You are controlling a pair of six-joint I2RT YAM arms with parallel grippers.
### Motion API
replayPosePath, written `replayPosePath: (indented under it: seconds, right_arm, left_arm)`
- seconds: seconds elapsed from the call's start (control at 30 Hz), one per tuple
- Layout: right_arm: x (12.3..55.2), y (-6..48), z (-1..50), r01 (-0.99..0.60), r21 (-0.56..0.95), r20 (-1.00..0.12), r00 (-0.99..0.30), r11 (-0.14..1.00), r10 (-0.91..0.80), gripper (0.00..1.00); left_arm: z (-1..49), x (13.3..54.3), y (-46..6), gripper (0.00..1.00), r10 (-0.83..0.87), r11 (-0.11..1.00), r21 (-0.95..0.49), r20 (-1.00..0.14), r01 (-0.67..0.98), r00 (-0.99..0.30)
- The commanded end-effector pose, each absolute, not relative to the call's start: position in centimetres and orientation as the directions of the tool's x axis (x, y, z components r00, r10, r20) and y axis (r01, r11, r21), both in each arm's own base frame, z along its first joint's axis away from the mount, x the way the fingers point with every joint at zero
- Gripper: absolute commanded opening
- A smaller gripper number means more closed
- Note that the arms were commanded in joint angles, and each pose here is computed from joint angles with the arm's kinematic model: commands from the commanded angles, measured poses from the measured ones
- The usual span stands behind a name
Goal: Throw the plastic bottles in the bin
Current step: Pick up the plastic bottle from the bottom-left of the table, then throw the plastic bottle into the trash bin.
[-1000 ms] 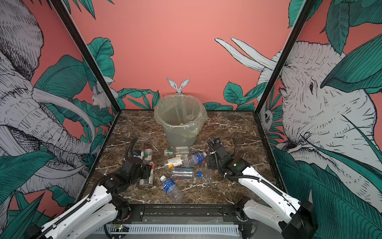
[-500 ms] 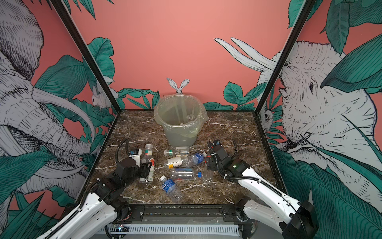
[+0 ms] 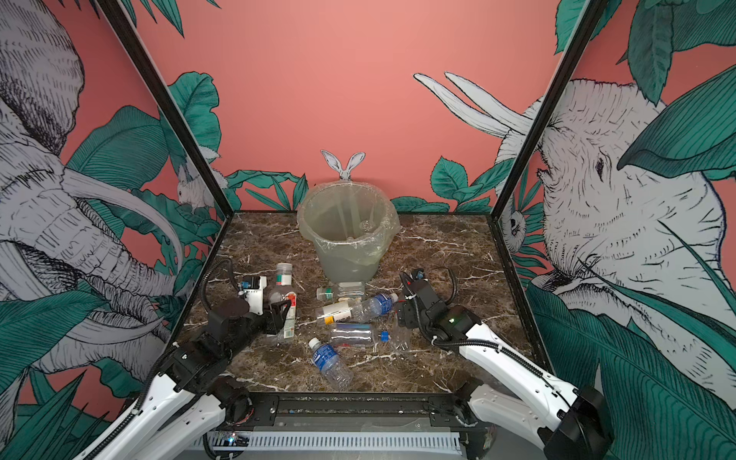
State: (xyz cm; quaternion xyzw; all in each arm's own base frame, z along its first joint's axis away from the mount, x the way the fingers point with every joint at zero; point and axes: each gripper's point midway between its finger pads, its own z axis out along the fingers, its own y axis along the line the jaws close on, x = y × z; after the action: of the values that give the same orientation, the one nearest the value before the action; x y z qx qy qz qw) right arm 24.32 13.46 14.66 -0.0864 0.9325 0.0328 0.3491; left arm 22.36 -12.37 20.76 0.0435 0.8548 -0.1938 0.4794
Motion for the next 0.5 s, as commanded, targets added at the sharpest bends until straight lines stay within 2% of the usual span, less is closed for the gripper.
replayPosePath:
  seconds: [0.0, 0.17, 0.37, 0.43, 0.47]
  right_arm:
    - [24.4, 13.6, 14.9, -0.174, 0.027, -0.675, -0.730, 0.984, -0.110, 0.91]
    - [24.8, 14.5, 14.8, -0.187, 0.048, -0.666, -0.738, 0.981, -0.108, 0.91]
    - [25.3, 15.0, 15.6, -0.191, 0.060, -0.676, -0.730, 0.980, -0.101, 0.91]
    - [25.4, 15.2, 15.9, -0.190, 0.070, -0.681, -0.727, 0.979, -0.093, 0.91]
    - [25.5, 15.3, 16.0, -0.187, 0.074, -0.683, -0.725, 0.980, -0.087, 0.91]
  left_arm:
    - [27.0, 24.1, -13.9, 0.52, -0.161, 0.891, -0.307, -0.903, 0.335, -0.399]
    - [35.6, 28.1, -17.0, 0.52, -0.236, 0.855, -0.319, -0.941, 0.409, -0.242]
    - [44.7, 35.0, -21.6, 0.52, -0.239, 0.851, -0.270, -0.963, 0.451, -0.125]
    - [46.1, 38.2, -23.2, 0.58, -0.236, 0.845, -0.264, -0.965, 0.466, -0.118]
    - [46.4, 39.4, -23.7, 0.65, -0.235, 0.838, -0.271, -0.963, 0.475, -0.134]
